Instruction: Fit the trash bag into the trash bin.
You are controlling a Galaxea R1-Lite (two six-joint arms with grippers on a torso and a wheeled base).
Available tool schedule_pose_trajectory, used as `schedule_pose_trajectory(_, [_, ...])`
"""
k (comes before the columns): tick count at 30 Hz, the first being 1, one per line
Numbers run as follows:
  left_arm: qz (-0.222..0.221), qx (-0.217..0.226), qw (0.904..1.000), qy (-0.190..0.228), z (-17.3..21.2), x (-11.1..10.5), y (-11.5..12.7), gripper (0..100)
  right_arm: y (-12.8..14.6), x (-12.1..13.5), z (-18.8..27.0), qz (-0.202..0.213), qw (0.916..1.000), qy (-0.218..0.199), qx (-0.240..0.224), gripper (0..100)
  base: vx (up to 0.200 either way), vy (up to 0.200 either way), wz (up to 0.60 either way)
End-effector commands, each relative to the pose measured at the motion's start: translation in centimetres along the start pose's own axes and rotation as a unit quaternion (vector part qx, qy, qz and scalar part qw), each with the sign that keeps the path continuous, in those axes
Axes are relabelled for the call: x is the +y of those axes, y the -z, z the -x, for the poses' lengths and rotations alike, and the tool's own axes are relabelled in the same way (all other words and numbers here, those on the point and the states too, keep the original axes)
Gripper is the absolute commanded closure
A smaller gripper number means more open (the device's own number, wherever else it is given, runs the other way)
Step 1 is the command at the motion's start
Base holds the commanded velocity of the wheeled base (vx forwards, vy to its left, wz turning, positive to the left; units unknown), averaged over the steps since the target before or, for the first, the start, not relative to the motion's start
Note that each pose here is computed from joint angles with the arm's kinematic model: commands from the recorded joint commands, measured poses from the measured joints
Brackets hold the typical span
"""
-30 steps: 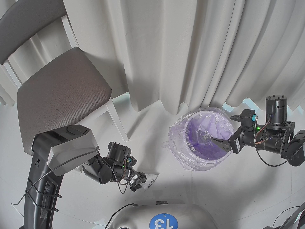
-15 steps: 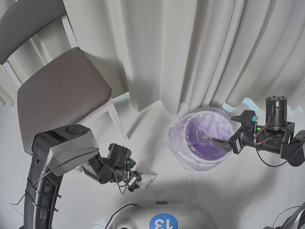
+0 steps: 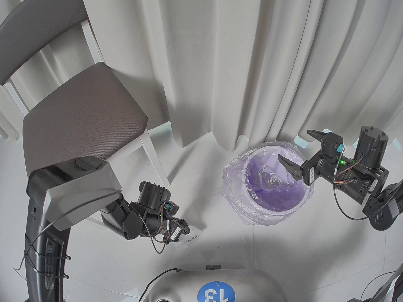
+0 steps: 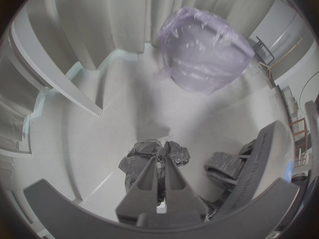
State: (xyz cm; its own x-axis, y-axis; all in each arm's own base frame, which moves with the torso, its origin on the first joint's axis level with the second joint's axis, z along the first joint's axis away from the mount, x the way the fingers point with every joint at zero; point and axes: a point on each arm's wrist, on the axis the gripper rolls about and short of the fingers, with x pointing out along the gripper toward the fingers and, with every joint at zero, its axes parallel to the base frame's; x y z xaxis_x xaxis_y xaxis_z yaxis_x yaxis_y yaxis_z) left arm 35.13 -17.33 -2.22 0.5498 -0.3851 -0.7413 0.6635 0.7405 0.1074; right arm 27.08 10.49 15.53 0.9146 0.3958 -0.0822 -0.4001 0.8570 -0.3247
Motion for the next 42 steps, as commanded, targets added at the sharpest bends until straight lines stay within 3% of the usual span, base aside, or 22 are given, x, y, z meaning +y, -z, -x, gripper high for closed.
schedule_pose_trajectory(1, [0.009,-0.061,0.9980,0.013,5.2,-1.4,-2.7,100,1.4,0.5,-0.6,-0.032,0.9992,0.005,0.024,0,0.000,0.000,0.00])
schedule_pose_trajectory(6, [-0.008,-0.131,0.9912,0.015,9.9,-2.8,-5.5,100,1.4,0.5,0.9,-0.034,0.9990,0.007,0.029,0,0.000,0.000,0.00])
schedule_pose_trajectory(16, [-0.042,-0.207,0.9772,0.021,13.5,-5.0,-9.2,100,0.8,-0.8,4.1,-0.035,0.9986,0.034,0.018,0,0.000,0.000,0.00])
schedule_pose_trajectory(28, [-0.078,-0.324,0.9417,0.045,15.5,-9.0,-16.1,100,1.1,-3.1,6.8,-0.061,0.9966,0.054,0.007,0,0.000,0.000,0.00])
schedule_pose_trajectory(33, [-0.080,-0.344,0.9343,0.046,14.3,-9.4,-18.5,100,0.8,-3.1,7.5,-0.060,0.9968,0.053,-0.001,0,0.000,0.000,0.00])
schedule_pose_trajectory(38, [-0.078,-0.330,0.9394,0.048,12.3,-9.8,-19.6,100,1.0,-2.7,8.7,-0.070,0.9963,0.050,-0.001,0,0.000,0.000,0.00])
schedule_pose_trajectory(42, [-0.079,-0.334,0.9377,0.055,11.3,-10.7,-20.8,100,1.8,-2.3,9.5,-0.094,0.9952,0.027,0.004,0,0.000,0.000,0.00])
